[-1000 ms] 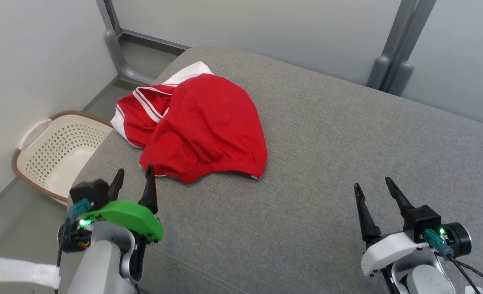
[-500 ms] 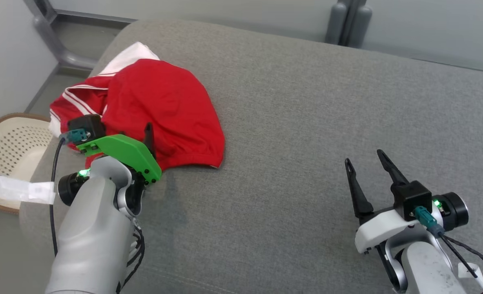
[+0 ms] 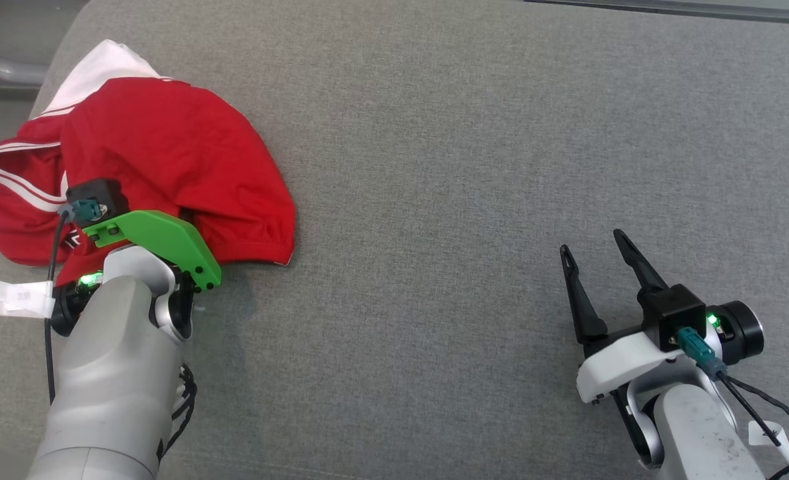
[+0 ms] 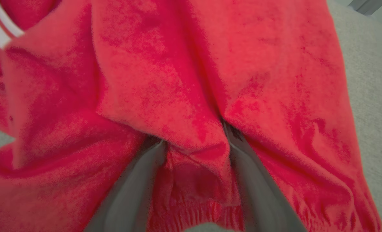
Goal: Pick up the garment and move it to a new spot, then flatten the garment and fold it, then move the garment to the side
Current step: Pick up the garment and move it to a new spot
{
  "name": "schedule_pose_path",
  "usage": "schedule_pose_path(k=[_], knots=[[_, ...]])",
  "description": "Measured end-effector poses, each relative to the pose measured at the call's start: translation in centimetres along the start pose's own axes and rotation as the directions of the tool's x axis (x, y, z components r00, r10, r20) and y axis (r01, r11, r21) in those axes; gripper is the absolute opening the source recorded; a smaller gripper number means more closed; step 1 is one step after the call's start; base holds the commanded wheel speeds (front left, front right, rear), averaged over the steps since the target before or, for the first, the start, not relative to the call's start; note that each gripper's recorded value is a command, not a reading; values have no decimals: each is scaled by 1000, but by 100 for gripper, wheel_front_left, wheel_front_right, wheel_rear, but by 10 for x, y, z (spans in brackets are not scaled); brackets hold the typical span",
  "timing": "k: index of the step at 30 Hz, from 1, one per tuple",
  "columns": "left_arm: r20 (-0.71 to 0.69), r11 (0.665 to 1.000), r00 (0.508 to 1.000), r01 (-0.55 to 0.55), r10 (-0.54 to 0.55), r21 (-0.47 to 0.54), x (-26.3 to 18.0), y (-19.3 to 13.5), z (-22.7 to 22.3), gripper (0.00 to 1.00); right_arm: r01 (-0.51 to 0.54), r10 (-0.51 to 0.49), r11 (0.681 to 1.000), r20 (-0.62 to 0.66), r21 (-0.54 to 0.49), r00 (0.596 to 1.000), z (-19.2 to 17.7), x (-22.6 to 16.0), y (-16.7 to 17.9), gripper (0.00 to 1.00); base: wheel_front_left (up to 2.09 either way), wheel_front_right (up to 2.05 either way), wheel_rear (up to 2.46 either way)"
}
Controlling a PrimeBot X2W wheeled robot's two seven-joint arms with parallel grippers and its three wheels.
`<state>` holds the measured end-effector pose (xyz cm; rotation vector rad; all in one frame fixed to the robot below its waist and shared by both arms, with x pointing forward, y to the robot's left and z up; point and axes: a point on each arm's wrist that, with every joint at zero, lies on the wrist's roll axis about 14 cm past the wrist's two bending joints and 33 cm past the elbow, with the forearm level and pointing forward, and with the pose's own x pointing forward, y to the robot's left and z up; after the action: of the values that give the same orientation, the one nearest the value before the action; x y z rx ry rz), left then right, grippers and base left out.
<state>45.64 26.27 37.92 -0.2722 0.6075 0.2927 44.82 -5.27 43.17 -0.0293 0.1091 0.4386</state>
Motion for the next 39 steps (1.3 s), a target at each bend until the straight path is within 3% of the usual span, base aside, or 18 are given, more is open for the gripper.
schedule_pose_path(k=[12,18,25,28,32,39], knots=[[266,999,963,48,-47,4,-17,-5,67,0,-10,10,1000,24,4,1000,9,-2,6,100,0,0,0],[474,992,872,110,-123,56,-50,-21,139,0,-21,20,1000,65,20,998,26,-9,14,100,0,0,0],[615,962,740,223,-271,156,-97,-75,203,0,-2,-1,1000,107,24,994,43,-27,12,100,0,0,0],[629,933,691,294,-357,207,-112,-112,214,0,31,-34,999,120,26,992,48,-38,3,100,0,0,0],[620,866,609,409,-495,289,-134,-172,219,0,98,-100,995,137,24,986,54,-56,-16,100,0,0,0],[554,681,425,602,-715,417,-177,-282,206,0,244,-245,970,151,26,958,58,-94,-57,100,0,0,0]])
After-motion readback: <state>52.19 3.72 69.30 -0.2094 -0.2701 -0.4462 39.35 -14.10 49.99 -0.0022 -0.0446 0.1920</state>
